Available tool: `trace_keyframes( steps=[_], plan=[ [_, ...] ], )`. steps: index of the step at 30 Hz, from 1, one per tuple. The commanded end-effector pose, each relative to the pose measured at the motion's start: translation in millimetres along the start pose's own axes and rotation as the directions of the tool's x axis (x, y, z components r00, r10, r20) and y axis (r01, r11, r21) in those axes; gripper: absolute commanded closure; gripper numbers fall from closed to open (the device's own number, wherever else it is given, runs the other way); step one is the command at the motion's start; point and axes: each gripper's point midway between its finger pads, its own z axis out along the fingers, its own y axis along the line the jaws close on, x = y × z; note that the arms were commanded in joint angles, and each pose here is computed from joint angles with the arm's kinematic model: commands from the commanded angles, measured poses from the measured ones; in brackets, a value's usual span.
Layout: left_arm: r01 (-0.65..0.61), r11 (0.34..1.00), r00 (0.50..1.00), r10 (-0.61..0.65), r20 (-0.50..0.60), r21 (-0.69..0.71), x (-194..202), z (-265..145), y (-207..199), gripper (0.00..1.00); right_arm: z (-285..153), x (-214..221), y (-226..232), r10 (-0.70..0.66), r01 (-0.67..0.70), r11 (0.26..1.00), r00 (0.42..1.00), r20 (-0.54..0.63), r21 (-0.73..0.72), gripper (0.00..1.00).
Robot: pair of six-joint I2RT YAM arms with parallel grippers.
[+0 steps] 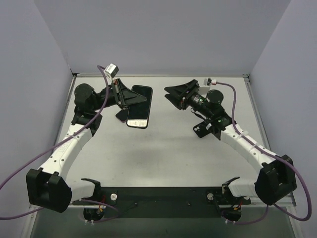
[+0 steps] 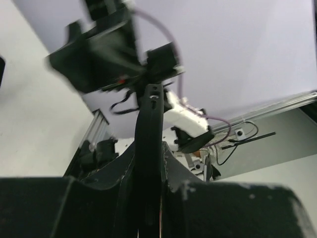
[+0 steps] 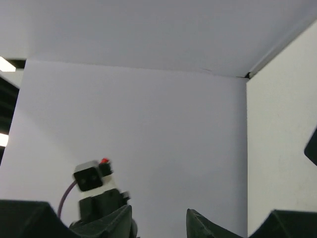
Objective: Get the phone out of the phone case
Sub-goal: Adjust the phone, then remove the phone case from the phone.
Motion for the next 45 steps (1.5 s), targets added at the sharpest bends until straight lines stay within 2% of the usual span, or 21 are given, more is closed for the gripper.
trace_keyframes(
  steps=[1,5,10,16,19,23,30,31,32,35,36,38,39,40,41,42,45],
  plan=[
    [-0.022,0.994,0.990,0.007,-0.139,-0.108,25.7,-0.1,40.2,1.00,-5.1,19.5,48.8,-0.303,0.303,0.953,0.946,-0.117,-0.022,0.55],
    [-0.026,0.995,0.991,0.013,-0.132,-0.095,25.2,2.9,43.3,1.00,0.0,36.4,64.1,-0.350,0.340,0.937,0.918,-0.189,-0.080,0.49],
    [-0.012,0.996,0.991,0.001,-0.134,-0.085,24.0,5.3,43.6,1.00,3.2,49.9,62.8,-0.344,0.324,0.939,0.905,-0.252,-0.115,0.49],
    [-0.005,0.998,0.994,-0.001,-0.108,-0.059,21.5,6.1,39.6,1.00,3.6,55.9,51.2,-0.316,0.299,0.949,0.909,-0.271,-0.103,0.50],
    [-0.009,0.999,0.994,0.003,-0.105,-0.051,19.8,6.6,37.4,1.00,4.9,56.0,49.2,-0.288,0.263,0.957,0.921,-0.263,-0.125,0.55],
    [-0.007,0.999,0.995,0.002,-0.098,-0.048,18.0,7.5,37.6,1.00,8.1,58.4,54.9,-0.201,0.158,0.972,0.942,-0.270,-0.174,0.66],
    [0.005,0.999,0.996,-0.008,-0.086,-0.038,15.5,8.8,37.8,1.00,13.3,66.9,63.1,-0.150,0.074,0.964,0.944,-0.294,-0.256,0.83],
    [0.002,0.999,0.996,-0.005,-0.086,-0.035,15.5,8.8,37.3,1.00,14.1,69.0,64.2,-0.143,0.063,0.963,0.944,-0.298,-0.262,0.94],
    [0.000,1.000,0.996,-0.002,-0.087,-0.031,15.4,8.9,36.0,1.00,16.4,69.3,61.5,-0.128,0.048,0.965,0.945,-0.301,-0.259,1.00],
    [-0.020,1.000,0.997,0.020,-0.080,-0.010,14.7,9.2,30.7,1.00,18.1,65.5,62.7,-0.039,-0.046,0.959,0.956,-0.292,-0.278,1.00],
    [-0.024,1.000,0.997,0.024,-0.075,0.003,14.0,8.9,27.1,1.00,15.2,65.3,72.4,-0.031,-0.068,0.943,0.957,-0.290,-0.326,1.00],
    [-0.057,0.997,0.996,0.061,-0.067,0.058,13.8,8.1,13.8,1.00,21.1,58.1,71.5,0.111,-0.209,0.922,0.949,-0.295,-0.325,1.00],
    [-0.073,0.994,0.995,0.079,-0.065,0.077,14.3,7.9,7.8,1.00,13.9,57.3,86.5,0.117,-0.241,0.882,0.944,-0.308,-0.404,1.00],
    [-0.104,0.989,0.992,0.110,-0.062,0.101,14.5,7.5,1.0,1.00,12.6,55.6,93.1,0.206,-0.346,0.846,0.914,-0.349,-0.406,1.00],
    [-0.116,0.987,0.990,0.124,-0.062,0.114,14.4,7.7,-4.3,1.00,21.1,52.3,88.4,0.262,-0.397,0.816,0.902,-0.343,-0.420,1.00],
    [-0.134,0.983,0.988,0.142,-0.057,0.126,13.7,7.2,-10.4,1.00,12.1,55.9,107.5,0.258,-0.432,0.761,0.886,-0.386,-0.485,1.00],
    [-0.188,0.967,0.978,0.200,-0.053,0.170,14.3,6.9,-28.3,1.00,21.8,68.7,106.9,0.305,-0.490,0.745,0.854,-0.422,-0.452,1.00]
  ],
)
